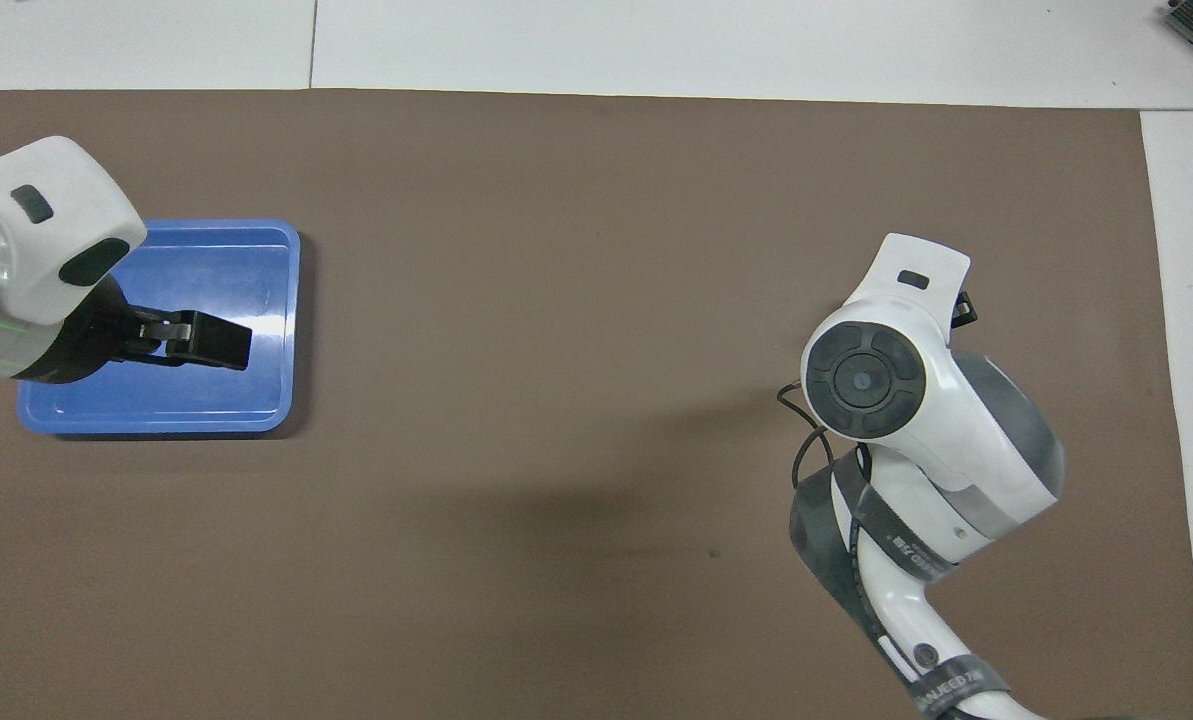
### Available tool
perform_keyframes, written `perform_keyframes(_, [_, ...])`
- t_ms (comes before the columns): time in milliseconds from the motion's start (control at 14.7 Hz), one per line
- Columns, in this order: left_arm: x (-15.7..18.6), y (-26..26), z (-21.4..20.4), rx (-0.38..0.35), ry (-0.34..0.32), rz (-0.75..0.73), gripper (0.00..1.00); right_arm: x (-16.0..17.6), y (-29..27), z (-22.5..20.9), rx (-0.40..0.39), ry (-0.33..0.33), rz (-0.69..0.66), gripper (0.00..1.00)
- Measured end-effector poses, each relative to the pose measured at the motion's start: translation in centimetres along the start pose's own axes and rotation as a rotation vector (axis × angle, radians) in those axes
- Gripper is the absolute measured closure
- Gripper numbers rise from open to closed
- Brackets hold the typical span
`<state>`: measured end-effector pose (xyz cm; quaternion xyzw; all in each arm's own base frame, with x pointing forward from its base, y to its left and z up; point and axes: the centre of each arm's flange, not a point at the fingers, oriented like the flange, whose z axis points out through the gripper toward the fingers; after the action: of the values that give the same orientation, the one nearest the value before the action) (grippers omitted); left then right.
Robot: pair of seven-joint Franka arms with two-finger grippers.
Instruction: Right arm passes pens to left for tray arrangement
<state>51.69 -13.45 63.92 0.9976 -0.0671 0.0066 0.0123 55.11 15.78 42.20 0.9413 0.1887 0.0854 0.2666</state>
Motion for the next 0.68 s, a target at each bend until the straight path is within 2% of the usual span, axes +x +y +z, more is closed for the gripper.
perform_keyframes(136, [0.0,0.0,0.0,0.000,0.000,0.000,0.00,0.2,-0.2,0.9,0.001,0.000,-0.056,0.42])
perform_keyframes(203, [0.0,0.0,0.0,0.000,0.000,0.000,0.00,0.3,-0.1,1.1,0.004,0.005,-0.071,0.42])
perform_keyframes(271, [0.0,0.0,0.0,0.000,0.000,0.000,0.00,0.4,-0.1,1.3,0.006,0.008,-0.079,0.48])
perform_keyframes(678, [0.0,0.0,0.0,0.000,0.000,0.000,0.00,0.5,0.3,2.4,0.016,0.018,-0.155,0.51])
